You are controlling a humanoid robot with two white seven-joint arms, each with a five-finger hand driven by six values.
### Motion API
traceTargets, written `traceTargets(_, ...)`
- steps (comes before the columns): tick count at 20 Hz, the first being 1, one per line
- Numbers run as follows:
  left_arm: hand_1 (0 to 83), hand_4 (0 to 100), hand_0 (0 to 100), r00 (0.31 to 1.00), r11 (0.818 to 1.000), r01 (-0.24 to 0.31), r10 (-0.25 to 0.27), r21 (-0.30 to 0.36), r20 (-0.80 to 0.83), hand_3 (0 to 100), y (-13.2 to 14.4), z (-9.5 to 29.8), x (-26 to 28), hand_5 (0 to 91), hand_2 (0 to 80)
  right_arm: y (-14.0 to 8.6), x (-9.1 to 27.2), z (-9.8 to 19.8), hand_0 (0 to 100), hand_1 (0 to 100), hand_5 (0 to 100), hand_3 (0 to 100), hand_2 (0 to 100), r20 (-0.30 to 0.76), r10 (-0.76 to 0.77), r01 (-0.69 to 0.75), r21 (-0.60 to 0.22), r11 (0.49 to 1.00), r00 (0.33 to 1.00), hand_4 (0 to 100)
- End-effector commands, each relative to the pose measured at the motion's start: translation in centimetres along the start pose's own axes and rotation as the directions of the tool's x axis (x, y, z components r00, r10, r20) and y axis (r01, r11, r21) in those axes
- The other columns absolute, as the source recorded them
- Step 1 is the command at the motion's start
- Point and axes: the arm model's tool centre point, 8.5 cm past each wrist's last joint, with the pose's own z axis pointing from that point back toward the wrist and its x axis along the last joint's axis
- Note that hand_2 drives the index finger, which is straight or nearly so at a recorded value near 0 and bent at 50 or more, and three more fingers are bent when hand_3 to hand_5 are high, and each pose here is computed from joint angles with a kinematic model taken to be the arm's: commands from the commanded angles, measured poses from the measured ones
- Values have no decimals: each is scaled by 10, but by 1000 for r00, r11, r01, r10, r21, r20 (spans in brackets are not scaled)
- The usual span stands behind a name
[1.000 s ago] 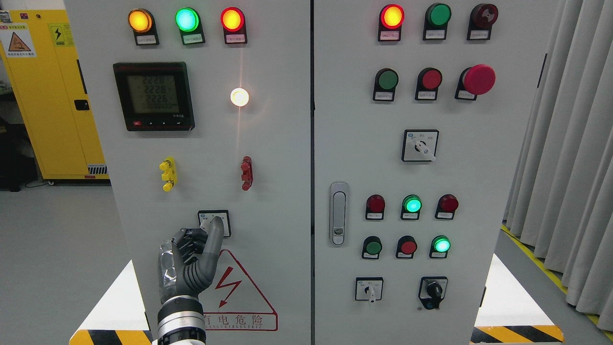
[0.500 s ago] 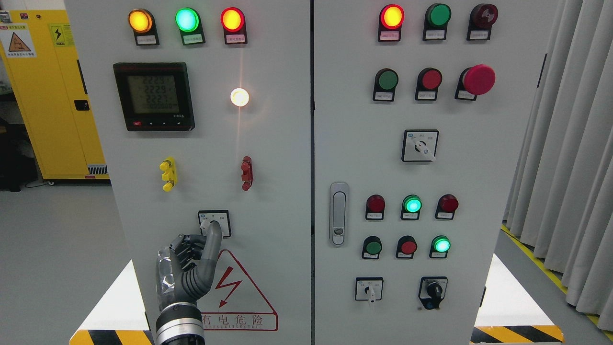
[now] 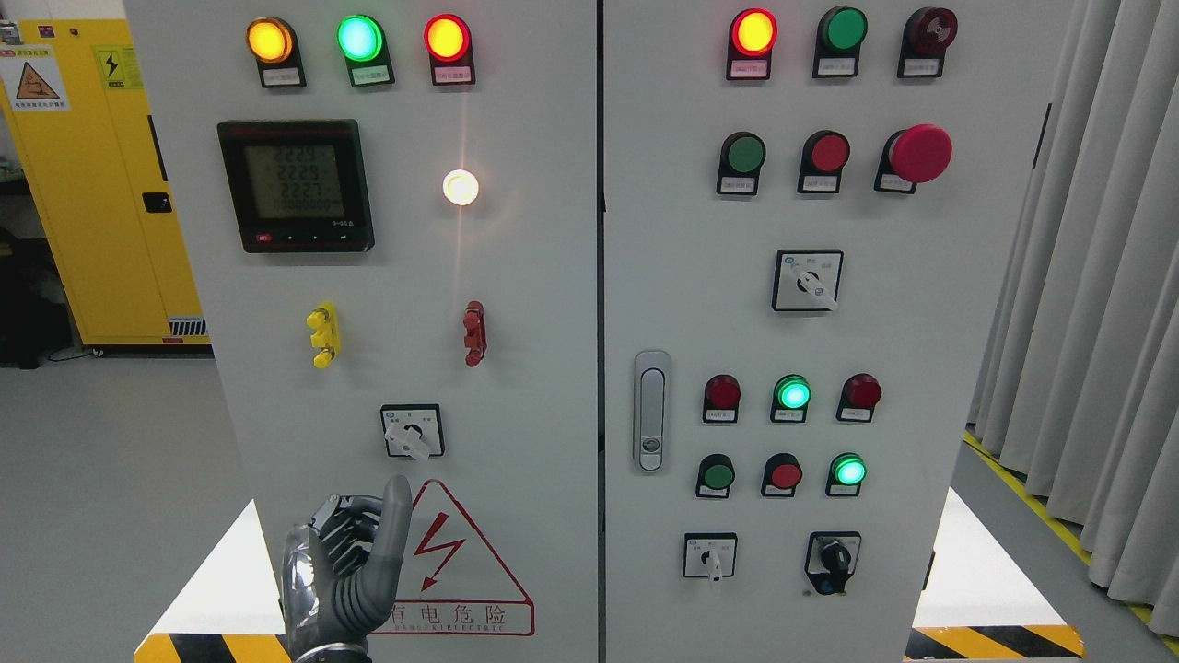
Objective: Turn on light switch 1
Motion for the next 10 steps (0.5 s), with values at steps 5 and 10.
traceTargets(5,417,850,111,975,994,81,-93,-68,-202,916,98,101,-121,840,645,0,0,0,0,500,0,0,40,0,0,0,1,1000,1000,0)
traceTargets(10,414,929,123,907,984,150,-174,-91,-383,937,141,168,-212,810,624,0,0,0,0,500,0,0,40,0,0,0,1,1000,1000,0)
